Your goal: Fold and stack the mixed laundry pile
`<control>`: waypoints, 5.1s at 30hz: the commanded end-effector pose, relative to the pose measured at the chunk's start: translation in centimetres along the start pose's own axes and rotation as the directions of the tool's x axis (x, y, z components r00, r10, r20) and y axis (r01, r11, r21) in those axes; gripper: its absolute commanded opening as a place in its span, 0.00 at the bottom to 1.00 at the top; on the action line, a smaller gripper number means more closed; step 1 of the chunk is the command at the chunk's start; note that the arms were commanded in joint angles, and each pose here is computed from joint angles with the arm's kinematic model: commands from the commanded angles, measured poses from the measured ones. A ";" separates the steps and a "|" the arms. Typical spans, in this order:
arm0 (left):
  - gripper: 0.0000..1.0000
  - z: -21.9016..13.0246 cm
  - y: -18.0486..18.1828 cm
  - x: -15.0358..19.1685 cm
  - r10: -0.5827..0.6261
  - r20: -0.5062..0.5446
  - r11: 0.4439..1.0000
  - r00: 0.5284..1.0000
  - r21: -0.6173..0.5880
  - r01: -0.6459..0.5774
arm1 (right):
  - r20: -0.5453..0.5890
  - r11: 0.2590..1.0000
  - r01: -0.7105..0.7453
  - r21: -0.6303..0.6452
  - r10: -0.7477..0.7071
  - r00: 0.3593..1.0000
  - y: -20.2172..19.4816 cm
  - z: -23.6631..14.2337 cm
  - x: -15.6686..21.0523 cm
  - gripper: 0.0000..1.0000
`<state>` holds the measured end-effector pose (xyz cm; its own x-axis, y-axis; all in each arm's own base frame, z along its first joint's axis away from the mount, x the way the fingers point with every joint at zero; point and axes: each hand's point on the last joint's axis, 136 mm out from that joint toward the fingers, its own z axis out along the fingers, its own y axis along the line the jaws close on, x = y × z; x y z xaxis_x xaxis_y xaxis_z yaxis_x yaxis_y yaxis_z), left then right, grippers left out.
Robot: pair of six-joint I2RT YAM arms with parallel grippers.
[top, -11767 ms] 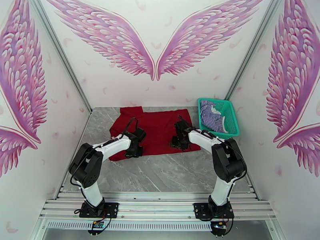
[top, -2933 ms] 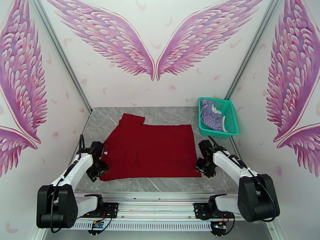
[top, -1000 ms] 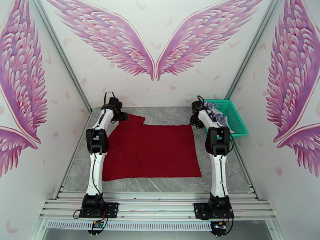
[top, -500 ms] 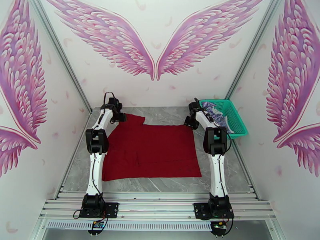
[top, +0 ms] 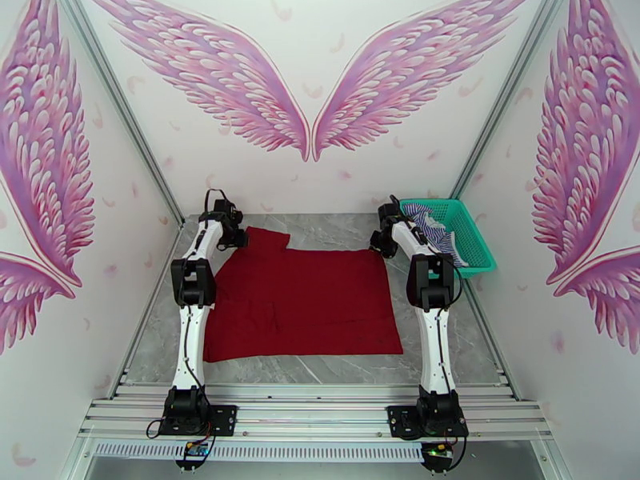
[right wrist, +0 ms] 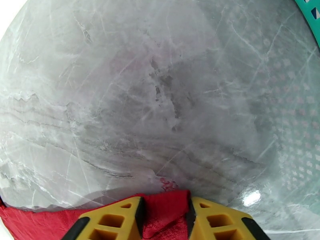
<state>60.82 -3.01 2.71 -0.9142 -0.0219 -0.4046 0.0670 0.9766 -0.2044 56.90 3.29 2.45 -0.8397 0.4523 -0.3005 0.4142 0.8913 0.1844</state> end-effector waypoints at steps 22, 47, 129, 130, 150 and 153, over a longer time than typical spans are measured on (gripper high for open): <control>0.00 -3.8 -1.3 -3.1 0.030 0.134 0.987 0.991 0.154 -0.050 | -0.017 0.989 0.133 0.060 -0.132 0.991 -0.5 0.7 -0.5 0.24; 0.00 -10.6 -2.8 -2.5 0.100 0.277 0.965 0.956 0.206 -0.161 | 0.058 0.985 0.162 0.058 -0.165 0.985 -0.5 -5.1 -1.5 0.00; 0.38 0.2 -12.3 9.0 -0.212 -0.042 0.912 0.976 -0.366 0.183 | -0.042 0.984 0.160 -0.078 -0.163 0.986 -4.9 -7.4 13.4 0.53; 0.34 0.2 -12.4 8.9 -0.210 -0.041 0.914 0.977 -0.362 0.182 | -0.042 0.984 0.160 -0.078 -0.163 0.986 -4.8 -7.4 13.4 0.53; 0.00 -13.6 -14.8 8.4 -0.121 0.121 0.948 0.985 -0.279 0.151 | -0.026 0.997 0.071 -0.042 -0.072 0.997 -5.8 -11.4 13.6 0.59; 0.00 -15.1 -14.8 11.0 -0.122 0.100 0.945 0.988 -0.294 0.146 | -0.044 0.998 0.038 -0.051 -0.040 0.998 -5.7 -11.9 14.1 0.59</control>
<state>45.78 -14.73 14.43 -0.8709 -0.1618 -0.4641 -0.1804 0.9836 -0.0043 40.00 3.92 8.05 -0.8736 0.3756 -0.3096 0.3222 0.9230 0.2106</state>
